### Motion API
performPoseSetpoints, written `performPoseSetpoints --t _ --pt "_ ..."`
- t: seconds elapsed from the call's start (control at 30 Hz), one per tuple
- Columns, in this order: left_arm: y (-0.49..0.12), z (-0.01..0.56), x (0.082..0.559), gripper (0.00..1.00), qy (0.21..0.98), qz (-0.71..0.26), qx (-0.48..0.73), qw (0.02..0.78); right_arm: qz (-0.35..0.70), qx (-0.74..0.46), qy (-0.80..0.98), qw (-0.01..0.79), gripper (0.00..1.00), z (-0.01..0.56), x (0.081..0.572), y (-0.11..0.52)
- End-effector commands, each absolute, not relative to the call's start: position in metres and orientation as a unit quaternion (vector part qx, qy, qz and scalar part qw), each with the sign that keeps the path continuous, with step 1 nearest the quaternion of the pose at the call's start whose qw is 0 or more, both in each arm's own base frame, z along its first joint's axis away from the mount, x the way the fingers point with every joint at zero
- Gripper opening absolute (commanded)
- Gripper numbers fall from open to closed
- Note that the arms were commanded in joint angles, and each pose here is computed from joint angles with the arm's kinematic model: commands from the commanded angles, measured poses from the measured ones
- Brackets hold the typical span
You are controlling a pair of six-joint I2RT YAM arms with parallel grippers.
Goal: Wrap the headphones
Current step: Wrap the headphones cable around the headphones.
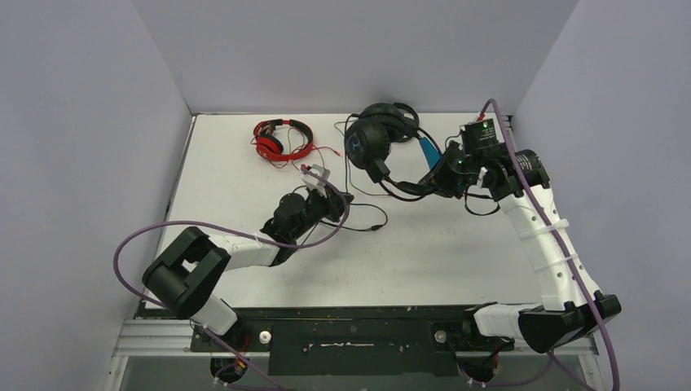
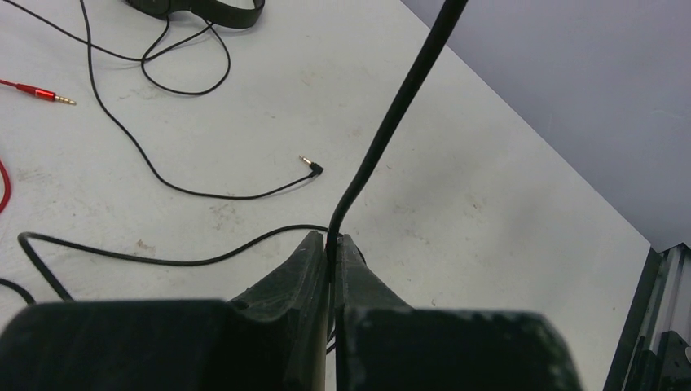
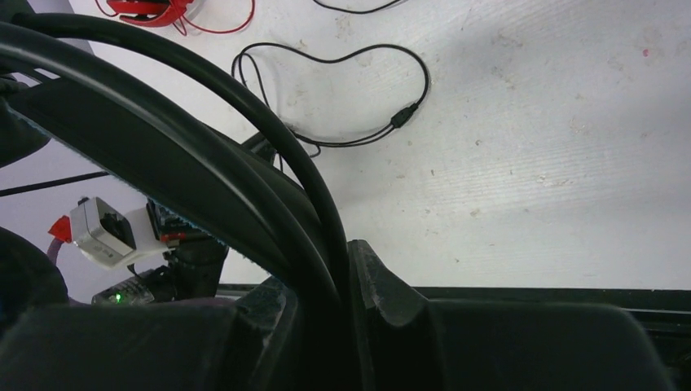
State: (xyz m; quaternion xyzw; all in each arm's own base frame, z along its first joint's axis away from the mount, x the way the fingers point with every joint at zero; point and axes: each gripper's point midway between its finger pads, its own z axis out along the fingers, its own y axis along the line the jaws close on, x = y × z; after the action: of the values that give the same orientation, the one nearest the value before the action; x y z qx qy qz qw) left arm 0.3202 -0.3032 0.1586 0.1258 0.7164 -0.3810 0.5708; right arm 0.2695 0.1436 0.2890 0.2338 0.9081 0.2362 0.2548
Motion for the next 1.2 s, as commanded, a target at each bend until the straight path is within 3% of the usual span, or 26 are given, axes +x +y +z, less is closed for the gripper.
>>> performPoseSetpoints --t 0.0,0.6,1.17 --pt "-0.332 0.181 0.331 0.0 0.695 -0.413 0.137 0.572 0.324 0.239 0.873 0.275 0.0 0.335 0.278 0.165" --pt "-0.419 0.211 0.266 0.0 0.66 -0.482 0.213 0.535 0.377 0.334 0.809 0.303 0.0 0.342 0.319 0.172" --pt "-0.423 0.259 0.211 0.01 0.625 -0.548 0.245 0.498 0.267 0.369 0.812 0.364 0.0 0.308 0.337 0.132"
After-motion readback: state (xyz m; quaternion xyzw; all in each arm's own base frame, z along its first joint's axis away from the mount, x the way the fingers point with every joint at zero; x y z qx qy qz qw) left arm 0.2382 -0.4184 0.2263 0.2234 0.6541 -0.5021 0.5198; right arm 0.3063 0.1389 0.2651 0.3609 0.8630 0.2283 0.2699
